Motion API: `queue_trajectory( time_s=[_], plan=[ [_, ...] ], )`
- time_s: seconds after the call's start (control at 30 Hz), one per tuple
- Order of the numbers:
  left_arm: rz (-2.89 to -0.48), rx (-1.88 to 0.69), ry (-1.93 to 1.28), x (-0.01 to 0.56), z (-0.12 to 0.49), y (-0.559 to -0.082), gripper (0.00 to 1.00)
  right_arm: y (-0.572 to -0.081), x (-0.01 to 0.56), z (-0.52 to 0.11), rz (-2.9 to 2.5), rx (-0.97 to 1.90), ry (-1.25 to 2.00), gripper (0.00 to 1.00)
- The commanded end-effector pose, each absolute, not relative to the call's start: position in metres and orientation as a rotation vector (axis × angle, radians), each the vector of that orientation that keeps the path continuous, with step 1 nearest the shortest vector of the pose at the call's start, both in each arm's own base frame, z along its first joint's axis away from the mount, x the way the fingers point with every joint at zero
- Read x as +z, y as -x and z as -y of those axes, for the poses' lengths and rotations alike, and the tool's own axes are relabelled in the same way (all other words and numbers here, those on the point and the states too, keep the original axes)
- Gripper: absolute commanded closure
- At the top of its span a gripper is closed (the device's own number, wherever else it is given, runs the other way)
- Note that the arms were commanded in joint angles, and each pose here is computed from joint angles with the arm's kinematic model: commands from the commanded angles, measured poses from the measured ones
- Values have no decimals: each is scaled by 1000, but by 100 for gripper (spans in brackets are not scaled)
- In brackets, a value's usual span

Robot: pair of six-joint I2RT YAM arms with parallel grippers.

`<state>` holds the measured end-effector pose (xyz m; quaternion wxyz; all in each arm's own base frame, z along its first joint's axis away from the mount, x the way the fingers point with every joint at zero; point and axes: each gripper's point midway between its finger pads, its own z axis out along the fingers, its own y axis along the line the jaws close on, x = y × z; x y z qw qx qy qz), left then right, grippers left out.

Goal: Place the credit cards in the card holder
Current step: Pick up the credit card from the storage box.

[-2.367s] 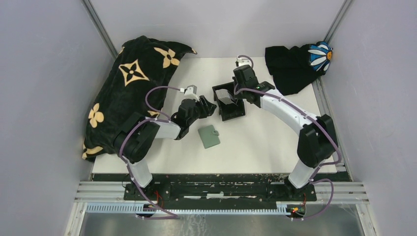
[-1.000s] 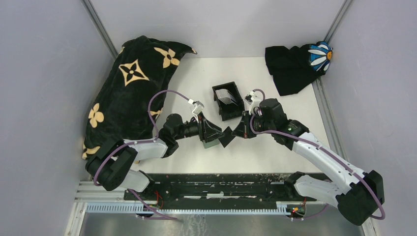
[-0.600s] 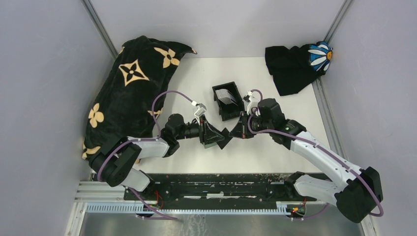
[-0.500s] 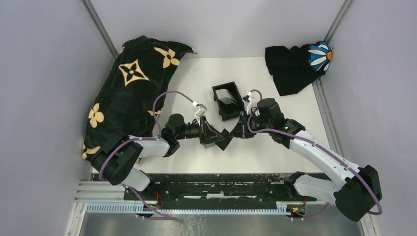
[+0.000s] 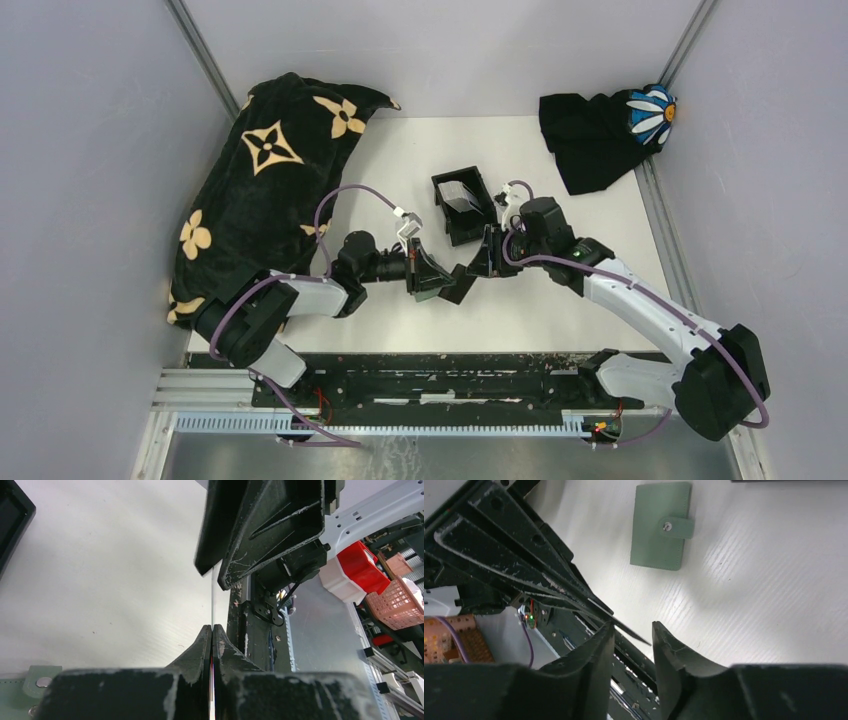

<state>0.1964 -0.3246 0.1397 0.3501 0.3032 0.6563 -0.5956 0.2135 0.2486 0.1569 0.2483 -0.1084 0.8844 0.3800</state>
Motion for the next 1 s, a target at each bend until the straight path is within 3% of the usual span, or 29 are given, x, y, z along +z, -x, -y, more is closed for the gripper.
queue_trajectory(
  time_s=[0.0,0.07,0.2,0.5,0.97],
  plan=[
    [-1622,-1509,-725,164,331,-214,97,-245,197,-244,-2211,940,275,52],
    [-1648,-1464,-647,163,329,-225,97,-249,199,-238,-2170,906,256,45],
    [-1676,-1396,-446,167,321,-248,97,-256,198,-232,-2112,876,219,42],
    [-1671,-1466,-82,171,310,-265,97,-264,171,-243,-2083,943,166,42],
    [-1662,-1636,18,175,317,-257,97,-271,154,-274,-2073,1136,125,44]
  ],
)
